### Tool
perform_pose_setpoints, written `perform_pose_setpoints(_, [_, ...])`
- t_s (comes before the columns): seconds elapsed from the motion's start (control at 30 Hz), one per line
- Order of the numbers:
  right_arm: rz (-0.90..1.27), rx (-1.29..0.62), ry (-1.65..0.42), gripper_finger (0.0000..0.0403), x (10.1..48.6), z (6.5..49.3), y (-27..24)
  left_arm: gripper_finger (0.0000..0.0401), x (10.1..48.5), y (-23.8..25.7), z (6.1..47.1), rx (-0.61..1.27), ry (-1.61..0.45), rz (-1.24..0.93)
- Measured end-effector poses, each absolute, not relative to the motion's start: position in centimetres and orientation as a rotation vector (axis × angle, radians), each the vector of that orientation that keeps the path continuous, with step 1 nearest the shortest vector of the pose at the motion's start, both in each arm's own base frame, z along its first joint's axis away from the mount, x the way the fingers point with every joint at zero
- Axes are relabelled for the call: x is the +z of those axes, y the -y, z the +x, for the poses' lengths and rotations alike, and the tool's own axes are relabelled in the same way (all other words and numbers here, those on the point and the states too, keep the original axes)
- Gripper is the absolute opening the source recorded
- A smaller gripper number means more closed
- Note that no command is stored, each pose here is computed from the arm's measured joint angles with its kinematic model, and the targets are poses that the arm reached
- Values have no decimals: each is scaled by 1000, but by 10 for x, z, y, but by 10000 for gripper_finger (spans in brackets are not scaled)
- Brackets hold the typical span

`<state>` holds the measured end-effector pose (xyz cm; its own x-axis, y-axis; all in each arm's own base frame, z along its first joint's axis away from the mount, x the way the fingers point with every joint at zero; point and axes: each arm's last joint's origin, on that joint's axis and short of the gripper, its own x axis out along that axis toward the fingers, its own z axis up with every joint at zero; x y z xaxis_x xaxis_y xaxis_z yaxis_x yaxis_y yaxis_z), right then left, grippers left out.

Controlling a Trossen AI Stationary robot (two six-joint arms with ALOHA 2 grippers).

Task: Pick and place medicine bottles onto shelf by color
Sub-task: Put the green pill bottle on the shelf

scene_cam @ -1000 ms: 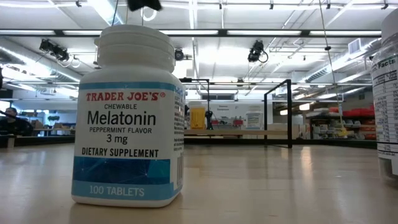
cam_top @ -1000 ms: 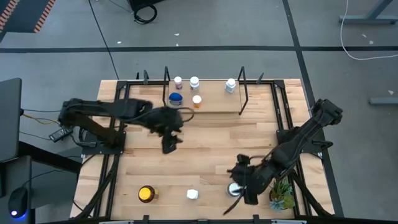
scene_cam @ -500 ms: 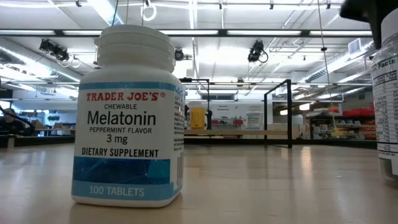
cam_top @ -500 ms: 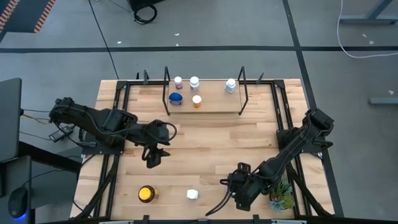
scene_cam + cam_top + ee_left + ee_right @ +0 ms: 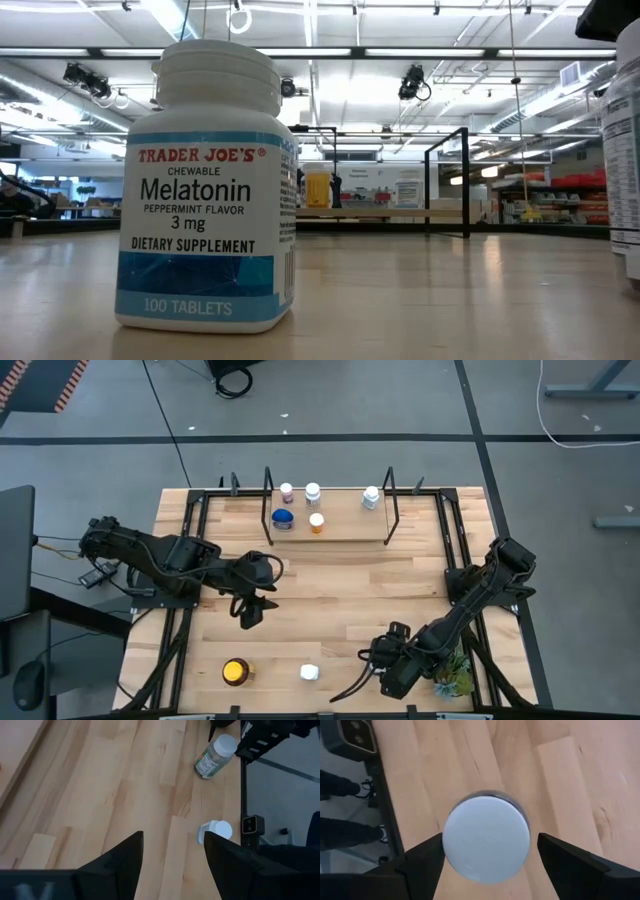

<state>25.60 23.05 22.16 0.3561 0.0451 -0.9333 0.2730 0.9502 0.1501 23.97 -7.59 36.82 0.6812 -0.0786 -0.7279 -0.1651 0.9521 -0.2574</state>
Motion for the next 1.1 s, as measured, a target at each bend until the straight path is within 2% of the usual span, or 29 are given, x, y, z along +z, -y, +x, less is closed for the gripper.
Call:
perform_pose_setpoints(0.4, [349,-212,-1191,241,225,270,-210,209,368,88,235,43,-826,-346])
perform_pose_setpoints(0.53, [363,-261,-1184,241,237,282,-191,206,368,89,235,55,-827,-371])
perform_pose_setpoints(0.73, [268,-321,-1148,249,271,306,-144,203,368,88,235,97,-812,-399])
perform_pose_setpoints(1.1, [241,-392,-1126,249,304,343,-13,197,369,87,236,181,-774,-462])
